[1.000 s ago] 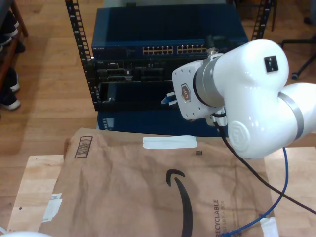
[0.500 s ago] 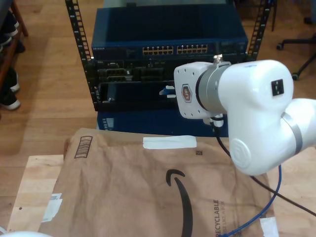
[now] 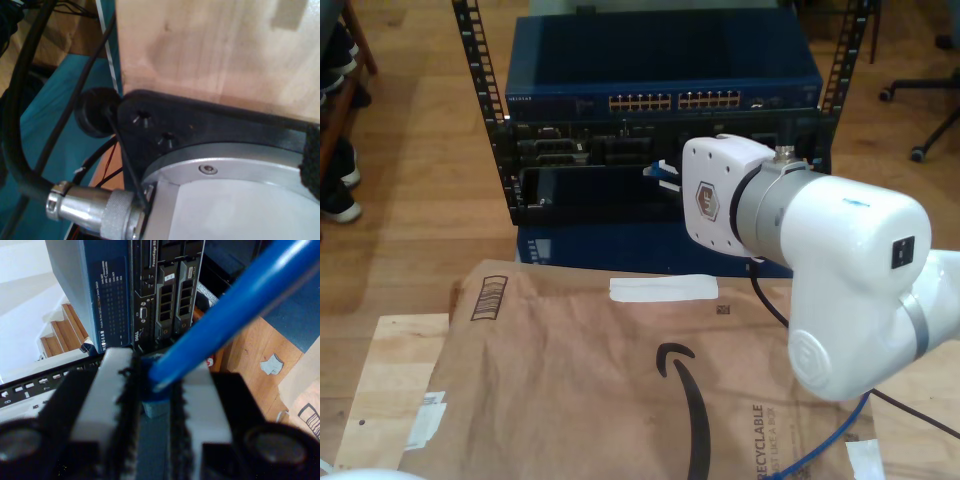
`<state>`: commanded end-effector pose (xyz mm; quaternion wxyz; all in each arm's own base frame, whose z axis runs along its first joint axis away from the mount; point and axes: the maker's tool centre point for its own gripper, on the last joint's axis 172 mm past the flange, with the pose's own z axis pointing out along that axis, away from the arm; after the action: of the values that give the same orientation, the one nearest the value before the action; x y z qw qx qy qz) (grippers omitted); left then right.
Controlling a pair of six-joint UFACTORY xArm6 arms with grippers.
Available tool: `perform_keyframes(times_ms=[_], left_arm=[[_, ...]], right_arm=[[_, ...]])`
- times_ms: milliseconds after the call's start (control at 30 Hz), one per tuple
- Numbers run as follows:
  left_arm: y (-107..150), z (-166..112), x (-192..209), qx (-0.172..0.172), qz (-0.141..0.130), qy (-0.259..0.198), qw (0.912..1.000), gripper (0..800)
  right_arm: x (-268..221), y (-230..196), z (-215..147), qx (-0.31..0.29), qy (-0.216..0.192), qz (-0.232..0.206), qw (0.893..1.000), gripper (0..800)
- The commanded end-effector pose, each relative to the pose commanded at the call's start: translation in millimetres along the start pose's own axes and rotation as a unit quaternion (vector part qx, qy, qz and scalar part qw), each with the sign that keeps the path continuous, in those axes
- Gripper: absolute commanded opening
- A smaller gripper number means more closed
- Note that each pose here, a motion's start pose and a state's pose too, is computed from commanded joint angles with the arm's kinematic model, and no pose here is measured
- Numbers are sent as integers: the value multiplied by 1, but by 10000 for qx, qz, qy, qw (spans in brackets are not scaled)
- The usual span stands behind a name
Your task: Grab the cable and plug it in
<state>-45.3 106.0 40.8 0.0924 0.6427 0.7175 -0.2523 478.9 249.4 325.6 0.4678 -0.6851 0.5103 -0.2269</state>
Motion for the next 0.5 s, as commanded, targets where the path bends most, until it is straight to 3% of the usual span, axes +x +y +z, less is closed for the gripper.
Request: perform_keyframes(times_ms=[167,500], left_arm=[[0,0,0,1,1,-7,10000,799],[0,0,-1,3,1,-15,10000,799]], right_arm=[[-6,-28,-17,792,-141,80,9967,0],[-29,-20,-9,766,-342,37,9965,0]])
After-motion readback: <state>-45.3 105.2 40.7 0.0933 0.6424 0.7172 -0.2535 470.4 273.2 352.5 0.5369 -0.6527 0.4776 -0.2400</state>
